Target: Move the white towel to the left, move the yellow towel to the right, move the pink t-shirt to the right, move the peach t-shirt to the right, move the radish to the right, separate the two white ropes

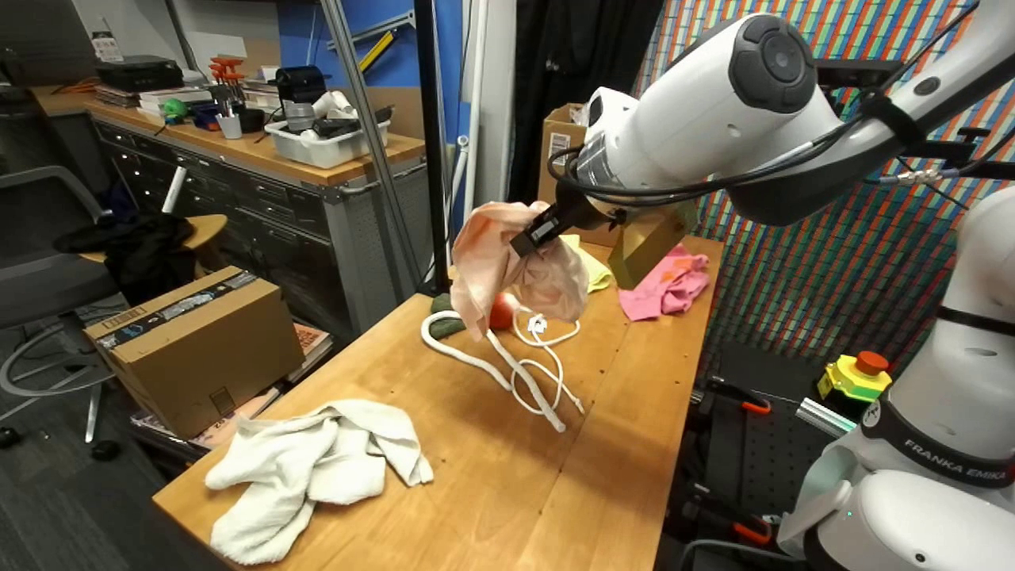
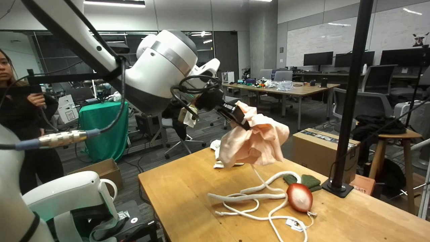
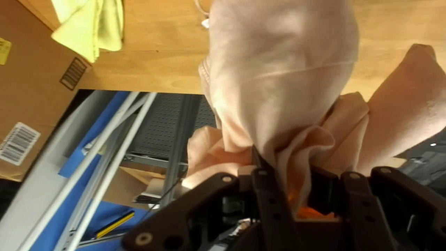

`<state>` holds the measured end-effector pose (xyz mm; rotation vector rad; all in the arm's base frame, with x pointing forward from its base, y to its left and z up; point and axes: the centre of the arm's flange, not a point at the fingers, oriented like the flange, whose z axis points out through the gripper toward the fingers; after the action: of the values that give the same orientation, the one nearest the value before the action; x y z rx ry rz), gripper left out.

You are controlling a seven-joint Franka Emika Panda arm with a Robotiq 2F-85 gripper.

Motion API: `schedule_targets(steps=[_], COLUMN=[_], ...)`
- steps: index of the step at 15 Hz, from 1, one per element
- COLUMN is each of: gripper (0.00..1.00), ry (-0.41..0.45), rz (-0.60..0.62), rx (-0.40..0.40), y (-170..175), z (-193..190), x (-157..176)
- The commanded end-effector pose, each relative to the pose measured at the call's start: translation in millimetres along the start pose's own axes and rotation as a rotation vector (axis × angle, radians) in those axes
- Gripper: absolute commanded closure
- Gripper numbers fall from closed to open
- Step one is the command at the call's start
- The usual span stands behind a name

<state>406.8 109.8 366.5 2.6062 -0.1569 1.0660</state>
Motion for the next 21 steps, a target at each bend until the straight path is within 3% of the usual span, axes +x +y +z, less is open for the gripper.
schedule_targets(steps=[1,3,7,9,10,21], gripper=[0.96,0.96,0.96,0.96,0.96,0.96], ry=[0.008,0.047,0.134,0.136,0.116,-0.069], rz=[-0.098,-0.065,0.028,0.017,-0.011,-0.398], rx=[-0.006,-0.161,-0.351,-0.477,-0.48,0.062], y=[-19.9,-15.1,17.9,20.7,21.1,-40.5], z=[-10.4,5.1,22.7,22.3,20.3,-20.9], x=[-0.5,3.5,17.1,13.4,10.7,-34.3])
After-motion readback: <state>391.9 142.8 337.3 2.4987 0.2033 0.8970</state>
